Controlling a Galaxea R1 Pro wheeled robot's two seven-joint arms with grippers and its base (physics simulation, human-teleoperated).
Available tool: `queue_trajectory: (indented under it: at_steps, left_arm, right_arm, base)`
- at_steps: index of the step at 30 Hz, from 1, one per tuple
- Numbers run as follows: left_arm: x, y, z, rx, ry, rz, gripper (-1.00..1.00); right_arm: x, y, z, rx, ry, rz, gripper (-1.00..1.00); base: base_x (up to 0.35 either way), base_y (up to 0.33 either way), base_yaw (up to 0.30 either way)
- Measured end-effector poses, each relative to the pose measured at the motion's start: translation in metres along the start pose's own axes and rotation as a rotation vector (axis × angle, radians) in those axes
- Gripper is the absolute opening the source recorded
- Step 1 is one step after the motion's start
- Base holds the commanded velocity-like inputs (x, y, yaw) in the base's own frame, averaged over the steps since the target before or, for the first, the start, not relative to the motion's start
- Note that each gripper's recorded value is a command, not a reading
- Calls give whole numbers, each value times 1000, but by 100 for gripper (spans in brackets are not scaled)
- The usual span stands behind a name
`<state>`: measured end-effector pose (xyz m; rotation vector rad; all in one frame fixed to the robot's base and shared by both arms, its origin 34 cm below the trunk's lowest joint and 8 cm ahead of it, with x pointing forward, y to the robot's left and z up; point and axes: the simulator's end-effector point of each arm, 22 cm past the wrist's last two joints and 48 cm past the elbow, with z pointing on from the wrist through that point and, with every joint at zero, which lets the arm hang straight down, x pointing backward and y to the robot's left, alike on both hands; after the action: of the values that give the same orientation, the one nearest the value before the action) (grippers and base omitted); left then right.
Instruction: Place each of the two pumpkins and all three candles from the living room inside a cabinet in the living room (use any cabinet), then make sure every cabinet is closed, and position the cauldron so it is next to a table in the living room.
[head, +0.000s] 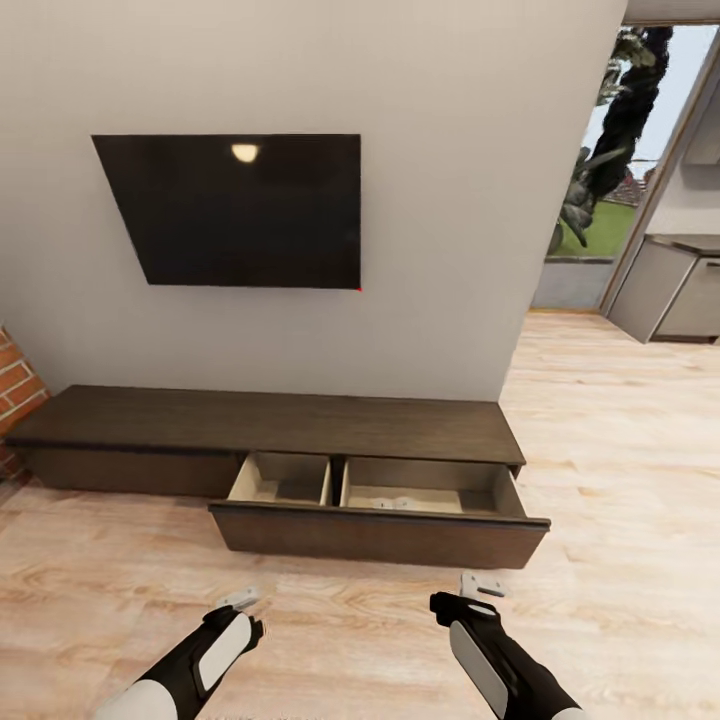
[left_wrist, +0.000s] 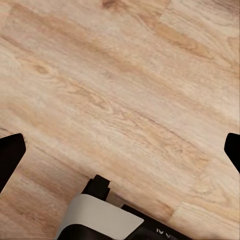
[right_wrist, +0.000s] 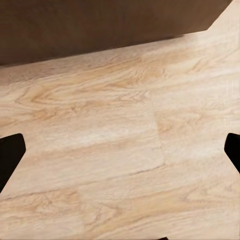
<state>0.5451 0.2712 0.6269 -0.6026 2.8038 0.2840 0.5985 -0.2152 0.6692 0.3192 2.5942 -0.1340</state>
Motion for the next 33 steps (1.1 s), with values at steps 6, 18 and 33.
queue_trajectory:
  at_steps: [6,18,33]
  left_arm:
    - [-4,3,1,-3,-18,-22,100]
    - [5,1,10,52,-11,-36,100]
    - [20,41,31,-3,-105,-120,100]
  right_arm:
    - [0,0,0,1,0,-1,100]
    - [-3,-4,1,18,-30,-53,100]
    - [8,2,4,18,-90,-120,100]
  base:
    - [0,0,286]
    - [0,0,286]
    - [0,0,286]
